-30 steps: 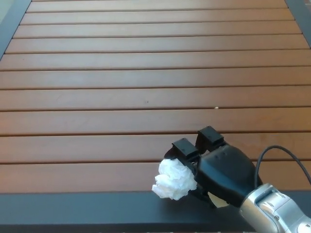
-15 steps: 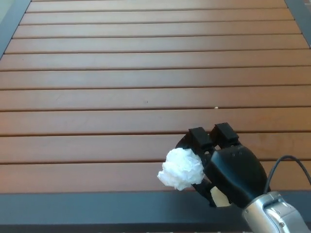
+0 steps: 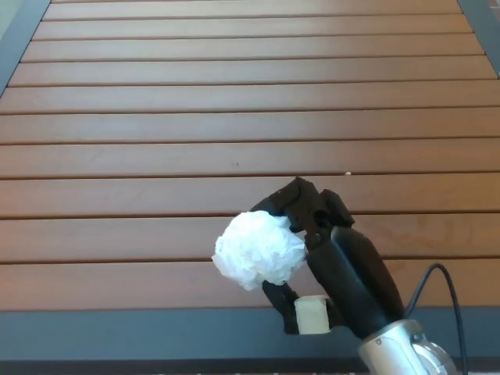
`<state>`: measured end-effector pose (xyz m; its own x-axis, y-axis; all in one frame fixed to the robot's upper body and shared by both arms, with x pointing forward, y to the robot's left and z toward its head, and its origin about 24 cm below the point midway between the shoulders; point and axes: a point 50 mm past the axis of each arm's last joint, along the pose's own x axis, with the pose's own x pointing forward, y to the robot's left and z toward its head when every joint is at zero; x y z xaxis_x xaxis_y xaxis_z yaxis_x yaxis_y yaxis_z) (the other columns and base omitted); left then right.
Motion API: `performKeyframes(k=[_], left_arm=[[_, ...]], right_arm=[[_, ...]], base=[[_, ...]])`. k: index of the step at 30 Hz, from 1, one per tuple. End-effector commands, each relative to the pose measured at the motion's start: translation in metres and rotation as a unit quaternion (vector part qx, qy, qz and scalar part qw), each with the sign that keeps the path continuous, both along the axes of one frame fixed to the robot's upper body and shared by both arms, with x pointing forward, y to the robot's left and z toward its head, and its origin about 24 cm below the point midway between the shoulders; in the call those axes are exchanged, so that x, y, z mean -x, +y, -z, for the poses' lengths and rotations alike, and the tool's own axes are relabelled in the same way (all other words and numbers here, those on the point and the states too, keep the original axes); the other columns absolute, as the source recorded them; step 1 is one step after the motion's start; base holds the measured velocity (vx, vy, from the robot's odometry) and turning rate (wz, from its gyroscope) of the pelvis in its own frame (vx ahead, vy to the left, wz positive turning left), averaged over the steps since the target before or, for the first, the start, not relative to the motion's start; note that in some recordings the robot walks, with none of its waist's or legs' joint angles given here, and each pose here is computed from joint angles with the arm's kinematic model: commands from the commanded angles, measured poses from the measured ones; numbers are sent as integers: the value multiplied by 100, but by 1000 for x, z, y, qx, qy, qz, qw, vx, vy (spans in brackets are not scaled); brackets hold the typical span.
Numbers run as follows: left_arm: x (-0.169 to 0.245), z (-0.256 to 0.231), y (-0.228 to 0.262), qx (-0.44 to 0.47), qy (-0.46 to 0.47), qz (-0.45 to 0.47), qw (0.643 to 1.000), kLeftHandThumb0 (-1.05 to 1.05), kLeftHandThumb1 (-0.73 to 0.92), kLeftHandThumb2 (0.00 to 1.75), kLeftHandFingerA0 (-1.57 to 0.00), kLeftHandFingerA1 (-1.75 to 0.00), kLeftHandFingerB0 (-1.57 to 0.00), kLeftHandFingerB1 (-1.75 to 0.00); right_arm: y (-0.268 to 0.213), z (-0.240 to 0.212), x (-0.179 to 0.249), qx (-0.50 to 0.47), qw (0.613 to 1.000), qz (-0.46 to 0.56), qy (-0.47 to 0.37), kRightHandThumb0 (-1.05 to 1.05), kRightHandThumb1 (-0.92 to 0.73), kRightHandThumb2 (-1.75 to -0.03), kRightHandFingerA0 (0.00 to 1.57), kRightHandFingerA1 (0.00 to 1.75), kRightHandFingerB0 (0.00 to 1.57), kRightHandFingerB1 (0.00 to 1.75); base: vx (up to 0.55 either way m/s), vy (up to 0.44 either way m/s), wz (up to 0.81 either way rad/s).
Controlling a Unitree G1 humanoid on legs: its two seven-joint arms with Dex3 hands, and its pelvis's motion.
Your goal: Pick up a piece of paper from the table and walk towards the trash can and throw it into compost
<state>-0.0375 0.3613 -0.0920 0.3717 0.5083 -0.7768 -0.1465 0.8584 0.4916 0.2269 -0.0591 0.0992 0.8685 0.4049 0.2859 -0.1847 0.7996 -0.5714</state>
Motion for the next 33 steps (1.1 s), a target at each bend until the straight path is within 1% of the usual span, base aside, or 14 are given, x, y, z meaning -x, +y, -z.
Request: performKeyframes(k=[1,2,3,4,5,9,11,12,16,17,22,24,28,33], left_arm=[[4,-8,9,-31,-6,23,999,-4,54,108,-97,-99,-85,-90],[4,-8,9,-32,-5,26,999,-4,54,108,-97,-99,-85,-90],[4,-8,8,-35,-5,31,999,-5,64,89,-97,-99,-88,-90],[4,-9,8,-36,-5,33,999,-5,64,89,-97,-99,-88,-90],[4,-8,9,-38,-1,35,999,-7,68,80,-96,-96,-87,-87],[4,-7,8,-35,1,30,999,-7,67,83,-95,-97,-88,-87],[4,-7,8,-32,-5,28,999,-4,66,88,-94,-98,-86,-89],[3,-8,8,-31,-6,29,999,-5,66,86,-96,-102,-88,-91],[0,-8,9,-37,1,39,999,-8,67,84,-96,-100,-87,-88],[0,-9,8,-34,-5,37,999,-5,65,87,-92,-102,-87,-88],[-2,-10,8,-33,-10,35,999,-6,68,81,-94,-99,-87,-86],[-2,-9,9,-34,-9,35,999,-5,67,85,-95,-98,-88,-88],[-2,-9,8,-36,-4,41,999,-9,69,78,-92,-97,-86,-84],[-3,-9,8,-34,-2,45,998,-6,67,81,-93,-98,-86,-86]], right_arm=[[-4,-44,44,-450,843,-157,250,-24,-60,-113,91,175,75,165],[-4,-44,45,-451,842,-157,251,-24,-60,-113,91,175,75,165],[-4,-46,51,-451,839,-167,255,-24,-56,-121,92,175,75,168],[-4,-47,55,-452,836,-174,259,-24,-56,-121,92,175,75,168],[-3,-48,62,-453,831,-184,265,-21,-51,-128,93,175,75,170],[-4,-49,82,-440,828,-201,283,-22,-46,-133,94,175,75,171],[-5,-48,91,-422,835,-209,284,-22,-51,-126,93,175,73,174],[-7,-48,99,-411,839,-218,283,-24,-53,-123,95,175,75,169],[-10,-46,111,-404,837,-238,283,-25,-58,-117,96,175,80,164],[-11,-46,115,-407,833,-242,287,-24,-59,-114,96,175,82,160],[-12,-45,128,-395,832,-247,300,-25,-65,-104,97,175,82,164],[-12,-43,134,-391,830,-253,306,-26,-67,-100,98,175,84,162],[-11,-42,141,-390,825,-262,315,-26,-64,-105,98,175,84,160],[-11,-42,142,-383,828,-264,313,-28,-67,-101,99,175,84,161]], base=[[0,0,14],[0,0,11],[-32,-6,28],[0,0,0],[0,0,0],[-84,31,-7],[-89,205,-17],[-120,245,-32],[-95,314,-6],[-253,185,-4],[-145,183,-12],[-185,88,-14],[-245,13,-9],[-310,-54,-4]])
